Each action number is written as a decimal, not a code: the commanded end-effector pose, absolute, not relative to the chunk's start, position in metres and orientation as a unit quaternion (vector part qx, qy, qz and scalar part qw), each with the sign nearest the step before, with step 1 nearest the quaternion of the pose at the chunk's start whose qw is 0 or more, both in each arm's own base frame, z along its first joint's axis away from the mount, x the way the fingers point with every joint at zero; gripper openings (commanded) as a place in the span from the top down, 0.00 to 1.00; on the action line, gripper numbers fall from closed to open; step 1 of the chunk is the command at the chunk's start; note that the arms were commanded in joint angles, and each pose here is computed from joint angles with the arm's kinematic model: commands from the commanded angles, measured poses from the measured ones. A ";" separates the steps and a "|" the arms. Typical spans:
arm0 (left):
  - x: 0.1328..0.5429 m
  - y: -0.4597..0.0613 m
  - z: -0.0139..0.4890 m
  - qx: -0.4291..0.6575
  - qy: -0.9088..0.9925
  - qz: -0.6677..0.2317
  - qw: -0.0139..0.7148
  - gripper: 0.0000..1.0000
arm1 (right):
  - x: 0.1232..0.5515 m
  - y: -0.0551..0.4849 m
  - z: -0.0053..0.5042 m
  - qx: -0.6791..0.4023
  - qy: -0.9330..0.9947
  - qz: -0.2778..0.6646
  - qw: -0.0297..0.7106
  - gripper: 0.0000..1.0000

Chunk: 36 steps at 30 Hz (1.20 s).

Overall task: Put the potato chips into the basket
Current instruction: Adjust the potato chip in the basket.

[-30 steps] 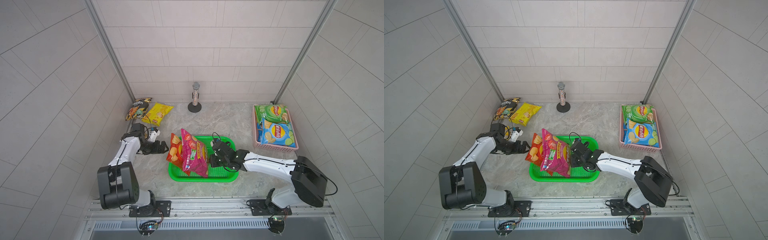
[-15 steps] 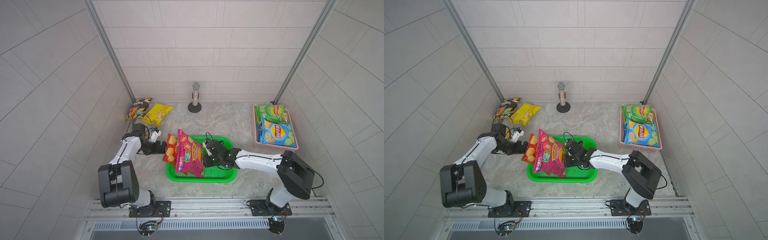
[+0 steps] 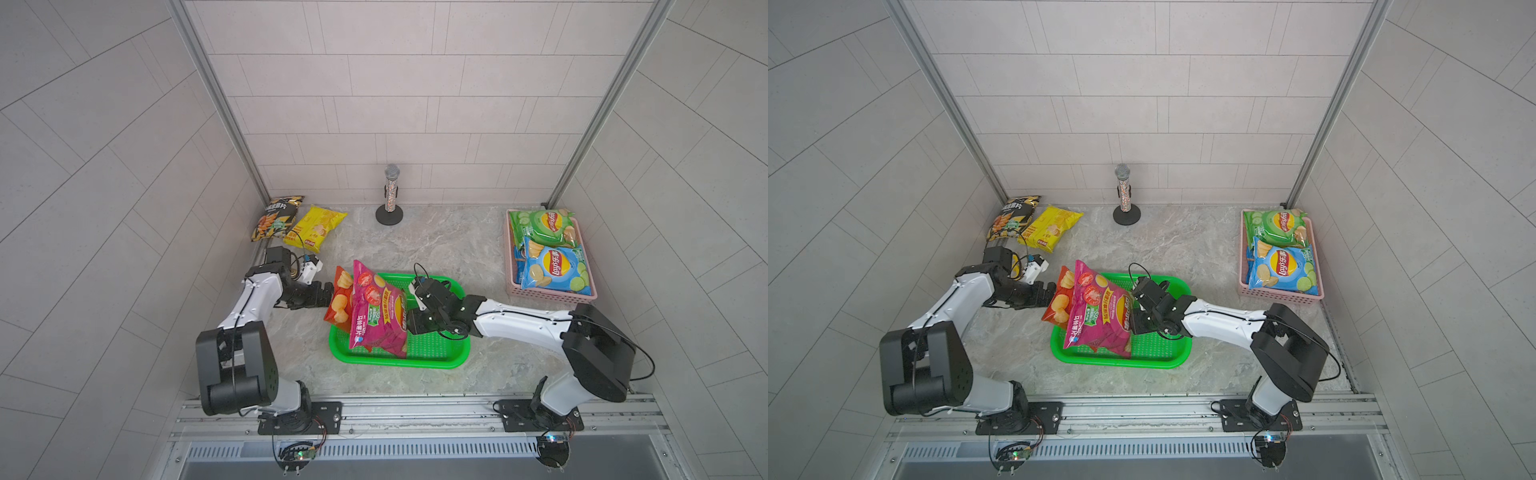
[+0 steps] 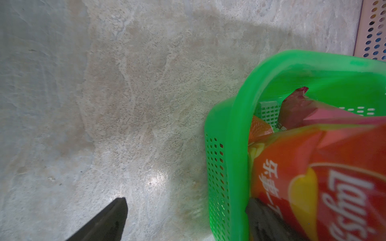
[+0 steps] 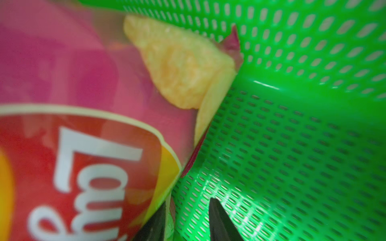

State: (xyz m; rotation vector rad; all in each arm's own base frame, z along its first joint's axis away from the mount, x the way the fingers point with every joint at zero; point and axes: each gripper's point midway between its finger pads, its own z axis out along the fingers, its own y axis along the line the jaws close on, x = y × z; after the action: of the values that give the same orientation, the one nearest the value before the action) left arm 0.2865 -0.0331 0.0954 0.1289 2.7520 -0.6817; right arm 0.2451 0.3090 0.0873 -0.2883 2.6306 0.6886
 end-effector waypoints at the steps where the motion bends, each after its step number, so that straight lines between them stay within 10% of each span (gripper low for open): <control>1: 0.288 -0.029 0.105 0.046 0.961 -0.217 0.166 0.03 | 0.256 0.275 0.107 -0.103 0.948 0.177 0.244 0.57; 12: 0.303 -0.001 0.124 0.044 0.966 -0.173 0.186 0.02 | 0.260 0.252 0.150 -0.111 0.935 0.164 0.294 0.55; 36: 0.280 -0.026 0.097 0.050 0.958 -0.231 0.160 0.02 | 0.177 0.329 0.087 -0.242 0.930 0.248 0.126 0.54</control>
State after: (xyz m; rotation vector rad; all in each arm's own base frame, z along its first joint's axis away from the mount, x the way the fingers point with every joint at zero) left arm 0.2821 -0.0191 0.0961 0.1150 2.7539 -0.6236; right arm 0.1835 0.3028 0.0779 -0.6574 2.7385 0.5720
